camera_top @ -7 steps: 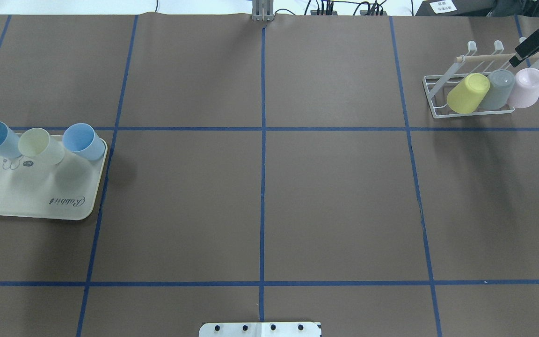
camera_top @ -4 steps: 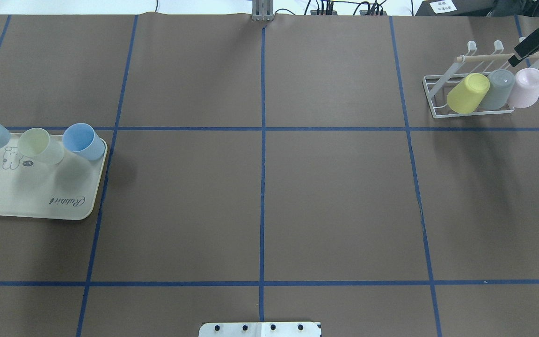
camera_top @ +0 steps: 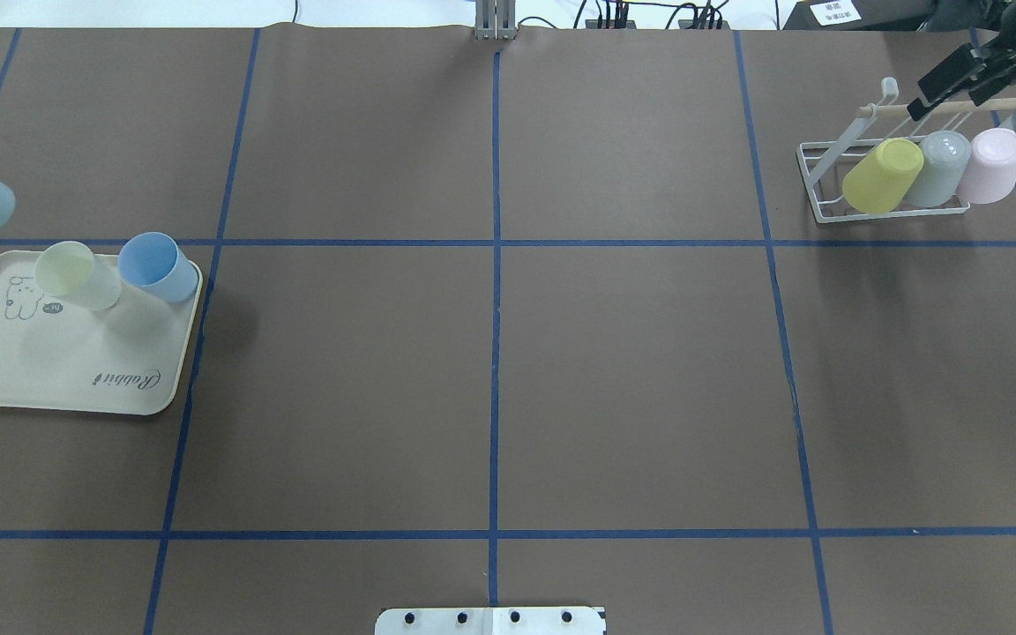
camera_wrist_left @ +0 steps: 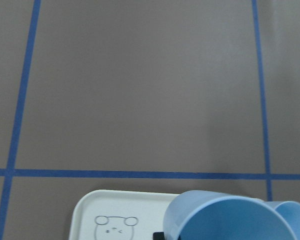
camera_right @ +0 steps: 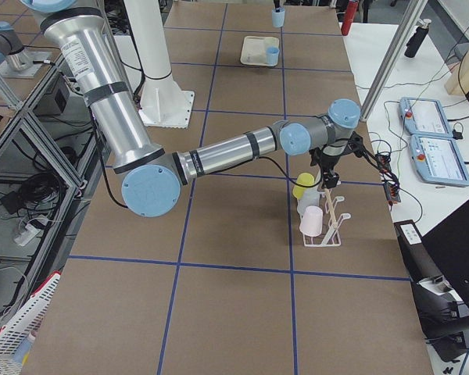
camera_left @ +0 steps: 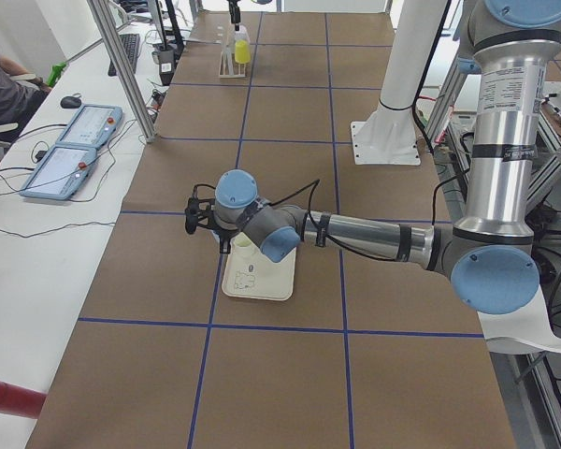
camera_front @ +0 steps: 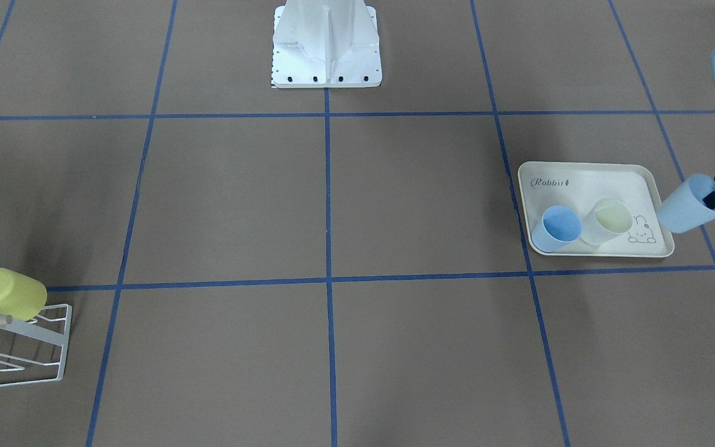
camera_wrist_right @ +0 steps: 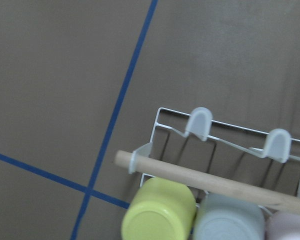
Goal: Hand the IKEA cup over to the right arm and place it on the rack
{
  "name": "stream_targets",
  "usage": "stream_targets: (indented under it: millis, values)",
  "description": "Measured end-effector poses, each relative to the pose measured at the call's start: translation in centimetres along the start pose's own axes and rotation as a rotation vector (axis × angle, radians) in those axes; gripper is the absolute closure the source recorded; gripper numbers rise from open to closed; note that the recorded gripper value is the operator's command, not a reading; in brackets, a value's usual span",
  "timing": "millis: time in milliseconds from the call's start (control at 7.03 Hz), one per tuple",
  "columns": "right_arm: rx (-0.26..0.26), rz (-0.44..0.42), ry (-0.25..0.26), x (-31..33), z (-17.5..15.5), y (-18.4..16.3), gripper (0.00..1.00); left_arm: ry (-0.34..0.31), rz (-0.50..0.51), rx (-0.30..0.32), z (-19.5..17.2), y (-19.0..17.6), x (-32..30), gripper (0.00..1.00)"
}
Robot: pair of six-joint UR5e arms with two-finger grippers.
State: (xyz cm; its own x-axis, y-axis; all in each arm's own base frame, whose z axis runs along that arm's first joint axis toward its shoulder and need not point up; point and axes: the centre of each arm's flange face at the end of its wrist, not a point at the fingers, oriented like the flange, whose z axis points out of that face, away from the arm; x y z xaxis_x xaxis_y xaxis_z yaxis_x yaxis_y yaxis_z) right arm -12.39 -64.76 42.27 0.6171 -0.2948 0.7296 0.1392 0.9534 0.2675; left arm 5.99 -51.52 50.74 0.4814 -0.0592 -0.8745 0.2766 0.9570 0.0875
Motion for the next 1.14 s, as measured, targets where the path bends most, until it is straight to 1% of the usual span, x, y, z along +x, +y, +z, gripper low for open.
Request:
stream_targets:
  millis: [142, 285, 427, 569, 711, 854, 996, 1138]
  values:
    - [0.012, 0.029, -0.017, -3.0, -0.3, 0.1, 0.0, 0.037, -0.074, 0.023, -1.6, -0.3, 3.2, 1.0]
    - [0.024, 0.061, -0.042, -6.8, -0.6, 0.5, 0.0, 0.086, -0.146, 0.031, -2.3, -0.6, 7.3, 1.0]
    - [0.044, 0.103, -0.078, -10.9, -0.9, 1.1, 0.0, 0.14, -0.199, 0.005, -1.7, 0.0, 12.4, 1.0]
    - [0.078, 0.155, -0.126, -14.1, -1.1, 1.6, 0.01, 0.194, -0.244, -0.033, -0.5, 0.9, 18.6, 1.0]
    - [0.11, 0.207, -0.192, -17.2, -0.9, 2.0, 0.01, 0.247, -0.277, -0.076, 1.0, 1.9, 25.1, 1.0]
    - [0.14, 0.257, -0.28, -20.3, -0.5, 2.7, 0.02, 0.296, -0.303, -0.136, 2.3, 3.8, 31.0, 1.0]
    - [0.161, 0.297, -0.386, -23.3, -0.2, 3.7, 0.02, 0.346, -0.335, -0.188, 3.0, 5.7, 36.1, 1.0]
    - [0.167, 0.319, -0.492, -26.0, 0.1, 4.9, 0.02, 0.405, -0.366, -0.212, 3.3, 7.8, 40.6, 1.0]
